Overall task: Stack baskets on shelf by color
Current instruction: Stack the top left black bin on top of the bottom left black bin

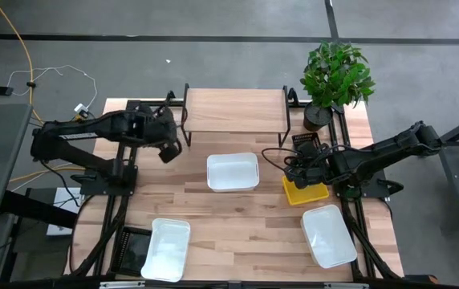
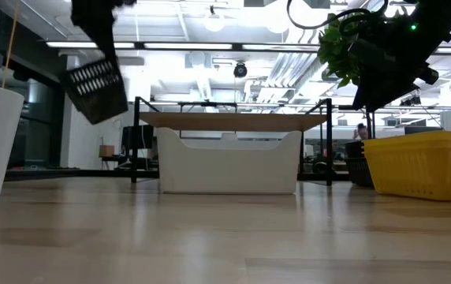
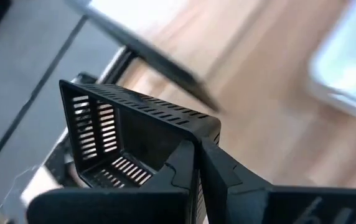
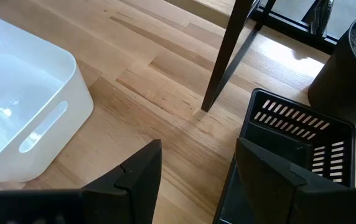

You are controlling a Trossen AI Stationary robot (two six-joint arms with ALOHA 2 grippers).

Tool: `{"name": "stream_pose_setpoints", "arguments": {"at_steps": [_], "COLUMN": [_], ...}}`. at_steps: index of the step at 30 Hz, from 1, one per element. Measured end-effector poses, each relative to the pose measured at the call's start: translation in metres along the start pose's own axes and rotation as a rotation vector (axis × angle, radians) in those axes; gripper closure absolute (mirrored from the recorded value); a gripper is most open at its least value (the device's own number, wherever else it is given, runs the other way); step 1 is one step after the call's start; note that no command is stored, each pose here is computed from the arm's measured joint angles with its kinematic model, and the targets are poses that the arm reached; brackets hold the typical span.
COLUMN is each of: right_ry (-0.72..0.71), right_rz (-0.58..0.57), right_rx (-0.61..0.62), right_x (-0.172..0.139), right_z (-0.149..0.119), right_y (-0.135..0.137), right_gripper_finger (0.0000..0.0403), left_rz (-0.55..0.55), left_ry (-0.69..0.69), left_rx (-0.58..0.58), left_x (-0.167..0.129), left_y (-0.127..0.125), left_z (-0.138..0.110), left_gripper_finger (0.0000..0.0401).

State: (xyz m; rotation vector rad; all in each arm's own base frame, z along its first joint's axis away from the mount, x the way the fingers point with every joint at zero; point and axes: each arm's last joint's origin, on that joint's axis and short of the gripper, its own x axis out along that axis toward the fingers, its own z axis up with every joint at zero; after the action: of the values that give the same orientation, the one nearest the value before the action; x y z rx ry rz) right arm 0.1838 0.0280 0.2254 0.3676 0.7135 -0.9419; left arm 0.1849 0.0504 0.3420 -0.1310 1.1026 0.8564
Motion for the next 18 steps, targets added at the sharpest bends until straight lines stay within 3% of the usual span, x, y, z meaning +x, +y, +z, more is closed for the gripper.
{"name": "stream_pose_setpoints", "arguments": {"at_steps": [4, 10, 18], "right_ry": [0.0, -0.001, -0.005], "right_rz": [0.0, 0.0, 0.001], "right_rx": [0.0, 0.0, 0.005], "right_x": [0.0, 0.0, 0.0], "right_z": [0.0, 0.0, 0.0], "right_y": [0.0, 0.0, 0.0], "right_gripper_finger": [0.021, 0.021, 0.021], "left_rz": [-0.15, -0.433, -0.611], "left_ry": [-0.014, 0.01, 0.121], "left_rx": [0.056, 0.223, 0.295], "left_x": [-0.031, -0.075, -0.115], "left_y": [-0.018, -0.055, -0.107], "left_z": [-0.009, -0.043, -0.106], "left_gripper_finger": [0.0401, 0.0401, 0.0401]}}
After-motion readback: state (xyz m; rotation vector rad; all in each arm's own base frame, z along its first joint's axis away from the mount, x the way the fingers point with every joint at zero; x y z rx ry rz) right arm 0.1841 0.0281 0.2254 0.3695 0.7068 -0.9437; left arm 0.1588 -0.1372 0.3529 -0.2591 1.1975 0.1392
